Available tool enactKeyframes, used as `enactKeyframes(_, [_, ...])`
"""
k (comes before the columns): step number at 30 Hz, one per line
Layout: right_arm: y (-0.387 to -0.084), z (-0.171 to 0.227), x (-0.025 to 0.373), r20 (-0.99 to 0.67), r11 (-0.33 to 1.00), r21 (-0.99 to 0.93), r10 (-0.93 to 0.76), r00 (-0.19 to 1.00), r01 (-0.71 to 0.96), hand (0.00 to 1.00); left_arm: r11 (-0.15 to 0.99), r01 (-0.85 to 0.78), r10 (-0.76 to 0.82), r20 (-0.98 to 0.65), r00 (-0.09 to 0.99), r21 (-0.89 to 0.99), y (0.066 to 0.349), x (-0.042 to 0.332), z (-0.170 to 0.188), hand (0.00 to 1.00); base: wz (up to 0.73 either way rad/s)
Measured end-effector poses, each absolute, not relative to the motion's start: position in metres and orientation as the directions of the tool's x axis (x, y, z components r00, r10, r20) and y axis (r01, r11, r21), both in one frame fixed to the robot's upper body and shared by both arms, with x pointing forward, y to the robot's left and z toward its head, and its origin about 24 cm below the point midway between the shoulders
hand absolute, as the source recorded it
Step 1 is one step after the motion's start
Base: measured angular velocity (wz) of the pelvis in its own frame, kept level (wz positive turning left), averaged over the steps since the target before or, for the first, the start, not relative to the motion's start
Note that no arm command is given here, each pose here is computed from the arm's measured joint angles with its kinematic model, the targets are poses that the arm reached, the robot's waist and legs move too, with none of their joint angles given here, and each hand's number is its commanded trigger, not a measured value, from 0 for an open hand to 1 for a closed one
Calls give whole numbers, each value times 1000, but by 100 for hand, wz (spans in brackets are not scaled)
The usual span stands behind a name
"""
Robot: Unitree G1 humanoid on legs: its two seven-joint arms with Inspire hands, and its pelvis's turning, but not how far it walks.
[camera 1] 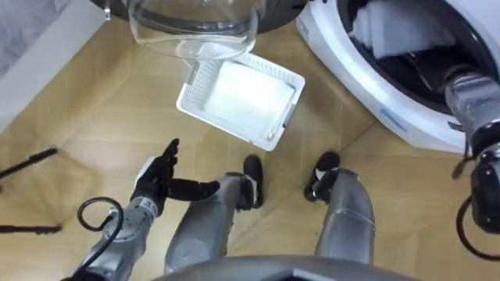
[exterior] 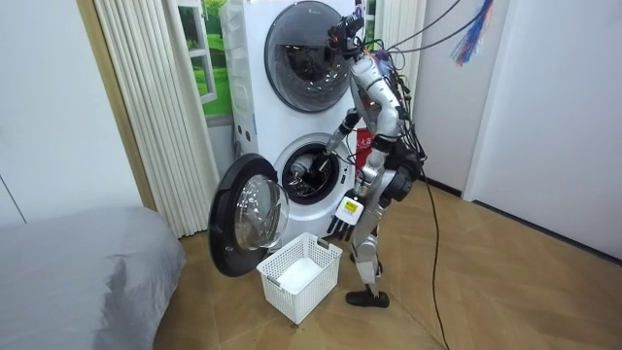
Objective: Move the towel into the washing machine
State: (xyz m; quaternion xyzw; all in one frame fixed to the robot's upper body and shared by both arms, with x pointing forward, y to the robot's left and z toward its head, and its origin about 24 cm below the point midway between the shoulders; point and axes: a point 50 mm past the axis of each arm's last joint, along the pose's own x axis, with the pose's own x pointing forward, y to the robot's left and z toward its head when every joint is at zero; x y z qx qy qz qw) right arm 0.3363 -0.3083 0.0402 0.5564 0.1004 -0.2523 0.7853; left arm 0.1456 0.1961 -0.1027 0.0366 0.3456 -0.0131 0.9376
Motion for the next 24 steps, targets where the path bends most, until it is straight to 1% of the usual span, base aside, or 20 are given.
enactKeyframes(5, [-308, 47, 340, -522, 191, 787, -302, 798, 587, 0, 992, 46, 36, -628, 778, 114, 189, 148, -102, 0, 15])
enactKeyframes(7, [-313, 49, 339, -547, 116, 789, -317, 775, 604, 0, 994, 36, 38, -628, 778, 105, 185, 148, -103, 0, 12])
enactKeyframes(12, [-316, 52, 340, -579, 29, 784, -323, 748, 620, 0, 991, 46, 47, -642, 765, 127, 185, 147, -104, 0, 2])
enactKeyframes(16, [-317, 53, 340, -580, 14, 785, -334, 743, 620, 0, 989, 57, 45, -642, 765, 137, 184, 149, -104, 0, 0])
enactKeyframes(24, [-322, 50, 337, -569, -1, 791, -369, 735, 612, 0, 986, 85, 29, -643, 765, 145, 180, 163, -104, 0, -1])
